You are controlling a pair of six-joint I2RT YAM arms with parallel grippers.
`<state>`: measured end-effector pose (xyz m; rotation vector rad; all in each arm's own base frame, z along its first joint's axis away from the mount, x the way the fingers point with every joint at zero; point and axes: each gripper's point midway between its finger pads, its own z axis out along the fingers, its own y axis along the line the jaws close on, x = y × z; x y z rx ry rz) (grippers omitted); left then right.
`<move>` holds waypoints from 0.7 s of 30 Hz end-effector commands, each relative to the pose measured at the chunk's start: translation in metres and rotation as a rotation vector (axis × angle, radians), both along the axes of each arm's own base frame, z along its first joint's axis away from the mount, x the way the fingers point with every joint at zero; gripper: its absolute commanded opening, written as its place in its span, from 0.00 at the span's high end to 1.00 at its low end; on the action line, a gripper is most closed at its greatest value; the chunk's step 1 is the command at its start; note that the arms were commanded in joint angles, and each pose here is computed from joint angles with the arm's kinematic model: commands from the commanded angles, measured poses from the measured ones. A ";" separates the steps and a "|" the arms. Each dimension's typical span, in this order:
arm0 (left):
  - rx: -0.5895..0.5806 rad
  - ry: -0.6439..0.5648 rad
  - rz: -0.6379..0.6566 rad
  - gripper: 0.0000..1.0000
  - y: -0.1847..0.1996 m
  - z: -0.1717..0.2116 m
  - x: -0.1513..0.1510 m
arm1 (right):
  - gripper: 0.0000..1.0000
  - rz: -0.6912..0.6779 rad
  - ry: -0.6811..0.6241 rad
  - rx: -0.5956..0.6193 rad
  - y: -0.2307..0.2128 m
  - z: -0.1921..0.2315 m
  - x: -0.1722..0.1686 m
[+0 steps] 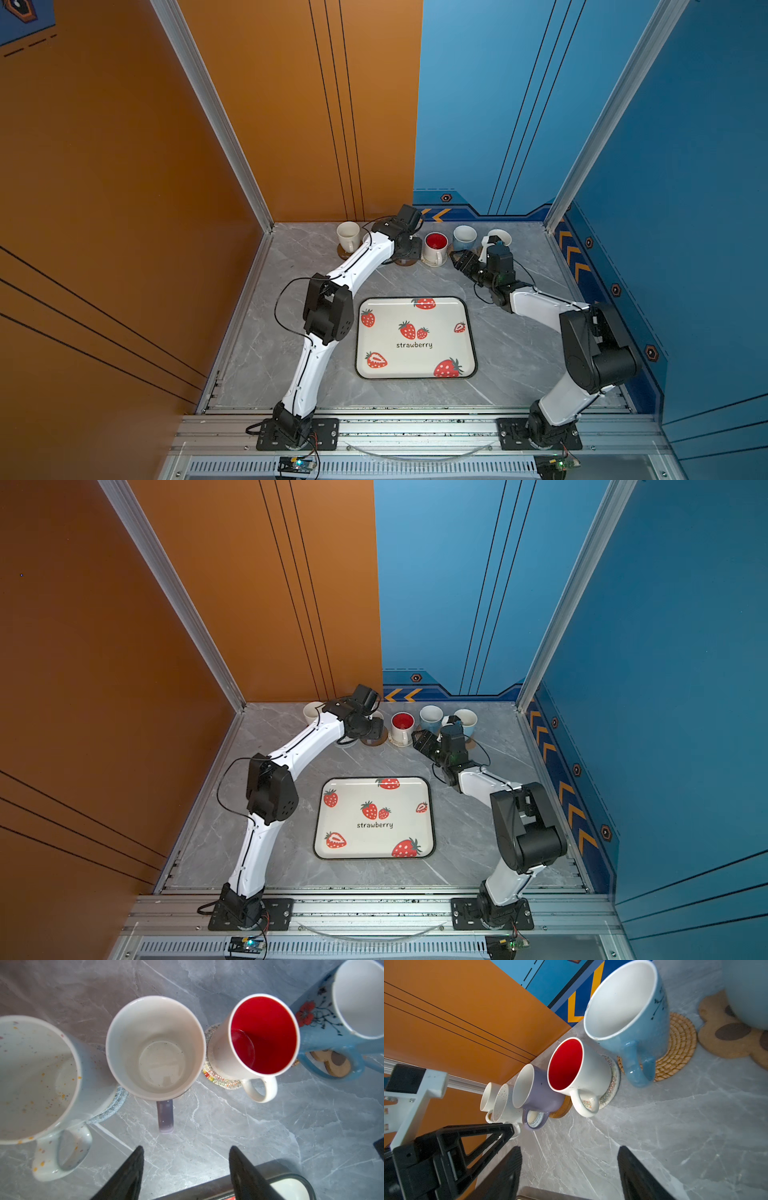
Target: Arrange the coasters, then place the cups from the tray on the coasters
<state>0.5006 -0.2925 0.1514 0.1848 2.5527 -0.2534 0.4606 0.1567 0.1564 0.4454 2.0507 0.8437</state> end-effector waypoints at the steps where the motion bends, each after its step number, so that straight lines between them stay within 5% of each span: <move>1: 0.035 -0.064 -0.026 0.33 0.002 0.033 -0.013 | 0.28 -0.009 -0.012 -0.046 -0.002 0.009 -0.009; 14: 0.015 -0.252 -0.050 0.28 0.024 0.117 -0.072 | 0.21 0.017 -0.074 -0.199 -0.010 0.051 -0.045; 21: -0.033 -0.497 0.042 0.10 0.090 0.163 -0.110 | 0.10 -0.065 -0.059 -0.429 -0.063 0.070 -0.083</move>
